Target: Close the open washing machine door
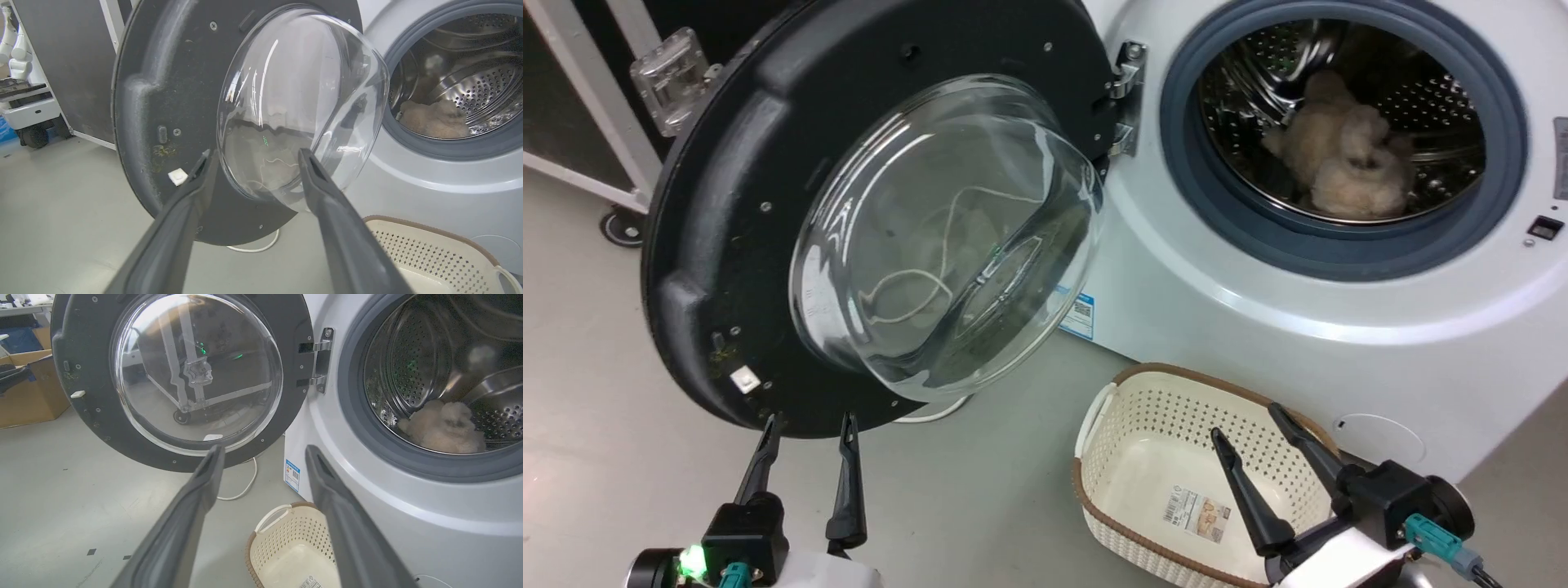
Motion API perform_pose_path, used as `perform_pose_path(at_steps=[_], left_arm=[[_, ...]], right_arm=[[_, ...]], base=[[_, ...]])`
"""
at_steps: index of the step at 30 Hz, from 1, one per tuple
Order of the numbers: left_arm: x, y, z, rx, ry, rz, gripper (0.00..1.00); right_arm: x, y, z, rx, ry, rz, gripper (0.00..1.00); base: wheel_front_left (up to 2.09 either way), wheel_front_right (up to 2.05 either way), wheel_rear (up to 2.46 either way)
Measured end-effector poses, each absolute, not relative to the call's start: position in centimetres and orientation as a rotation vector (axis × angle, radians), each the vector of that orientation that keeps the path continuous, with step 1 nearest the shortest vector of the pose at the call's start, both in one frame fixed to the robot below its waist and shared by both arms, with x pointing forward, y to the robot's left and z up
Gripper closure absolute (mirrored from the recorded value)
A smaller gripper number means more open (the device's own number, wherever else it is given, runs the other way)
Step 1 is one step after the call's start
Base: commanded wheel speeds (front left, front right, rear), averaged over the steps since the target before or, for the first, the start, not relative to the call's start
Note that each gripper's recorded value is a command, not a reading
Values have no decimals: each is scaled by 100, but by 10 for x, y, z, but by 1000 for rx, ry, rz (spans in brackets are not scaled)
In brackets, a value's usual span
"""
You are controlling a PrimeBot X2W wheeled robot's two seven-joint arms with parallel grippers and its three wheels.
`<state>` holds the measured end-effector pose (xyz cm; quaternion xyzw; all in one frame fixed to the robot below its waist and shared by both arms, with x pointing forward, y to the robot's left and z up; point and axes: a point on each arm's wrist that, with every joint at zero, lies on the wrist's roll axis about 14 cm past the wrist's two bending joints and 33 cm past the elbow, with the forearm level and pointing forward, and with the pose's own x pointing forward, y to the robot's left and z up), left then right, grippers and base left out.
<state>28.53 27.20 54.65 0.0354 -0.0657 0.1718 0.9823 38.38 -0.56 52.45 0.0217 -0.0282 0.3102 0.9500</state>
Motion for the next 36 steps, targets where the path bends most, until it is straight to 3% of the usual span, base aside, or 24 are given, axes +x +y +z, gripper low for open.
perform_pose_path(at_steps=[4,5,7,21,25,26,32,36], left_arm=[[280,276,547,74,-138,363,0],[276,280,548,76,-142,377,29],[273,282,548,76,-144,384,100],[246,336,593,-16,-334,507,100],[256,376,618,-172,-433,557,100],[272,404,629,-296,-444,575,100],[308,443,616,-558,-311,574,100],[332,466,590,-983,-227,595,100]], right_arm=[[383,2,524,54,-57,654,0],[382,7,523,62,-56,671,0],[381,11,523,64,-57,683,0],[380,23,519,77,-62,727,0],[382,20,512,85,-51,722,0],[385,14,502,82,-30,715,0],[392,0,486,88,6,696,0],[398,-6,478,97,18,687,0]], base=[[0,0,0],[0,0,0],[0,0,0],[0,0,0],[0,0,0],[0,0,0],[0,0,0],[0,0,0]])
